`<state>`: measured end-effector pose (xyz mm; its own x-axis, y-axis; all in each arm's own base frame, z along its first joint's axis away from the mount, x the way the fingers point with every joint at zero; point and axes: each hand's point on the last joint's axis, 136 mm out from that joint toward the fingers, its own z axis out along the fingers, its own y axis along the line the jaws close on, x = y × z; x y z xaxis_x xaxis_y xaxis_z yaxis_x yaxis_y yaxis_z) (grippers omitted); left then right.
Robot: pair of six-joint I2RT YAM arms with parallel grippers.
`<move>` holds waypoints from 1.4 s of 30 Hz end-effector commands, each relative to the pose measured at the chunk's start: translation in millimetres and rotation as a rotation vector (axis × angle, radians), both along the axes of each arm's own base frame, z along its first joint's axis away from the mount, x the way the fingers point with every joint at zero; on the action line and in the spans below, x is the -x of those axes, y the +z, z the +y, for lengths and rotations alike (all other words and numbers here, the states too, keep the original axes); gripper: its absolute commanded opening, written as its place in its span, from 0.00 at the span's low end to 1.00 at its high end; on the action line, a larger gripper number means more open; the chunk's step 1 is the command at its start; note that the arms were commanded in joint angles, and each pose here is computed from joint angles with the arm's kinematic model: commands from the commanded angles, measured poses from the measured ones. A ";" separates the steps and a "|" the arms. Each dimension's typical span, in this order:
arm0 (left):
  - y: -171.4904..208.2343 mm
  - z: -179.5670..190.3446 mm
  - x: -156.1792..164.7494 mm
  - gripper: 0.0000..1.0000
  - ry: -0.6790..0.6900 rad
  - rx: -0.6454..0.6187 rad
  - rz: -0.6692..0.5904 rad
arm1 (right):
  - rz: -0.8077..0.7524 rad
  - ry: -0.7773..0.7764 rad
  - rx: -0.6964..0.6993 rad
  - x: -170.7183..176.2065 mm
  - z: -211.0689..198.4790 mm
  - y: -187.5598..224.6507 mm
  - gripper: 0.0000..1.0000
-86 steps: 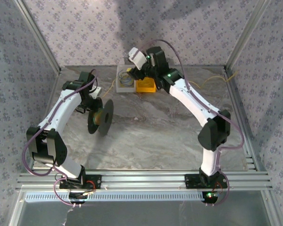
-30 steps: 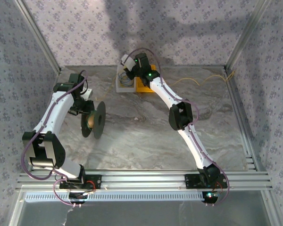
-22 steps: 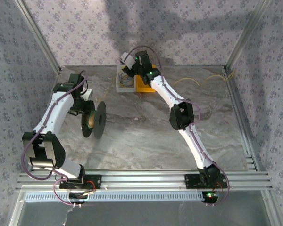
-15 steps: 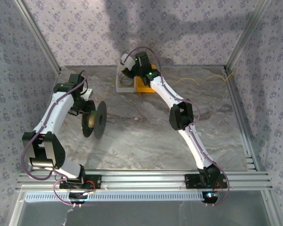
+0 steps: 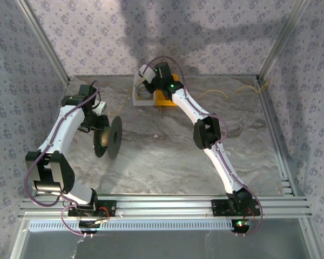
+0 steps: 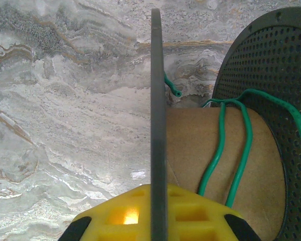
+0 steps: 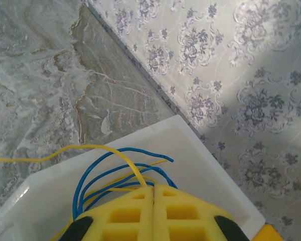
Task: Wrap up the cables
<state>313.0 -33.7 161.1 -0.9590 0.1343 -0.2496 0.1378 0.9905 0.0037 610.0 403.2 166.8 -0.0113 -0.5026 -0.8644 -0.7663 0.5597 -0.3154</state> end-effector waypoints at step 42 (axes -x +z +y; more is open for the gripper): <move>-4.5 -13.1 3.9 0.00 -0.006 0.086 -0.032 | -0.572 0.066 0.196 151.4 -1.2 245.8 0.00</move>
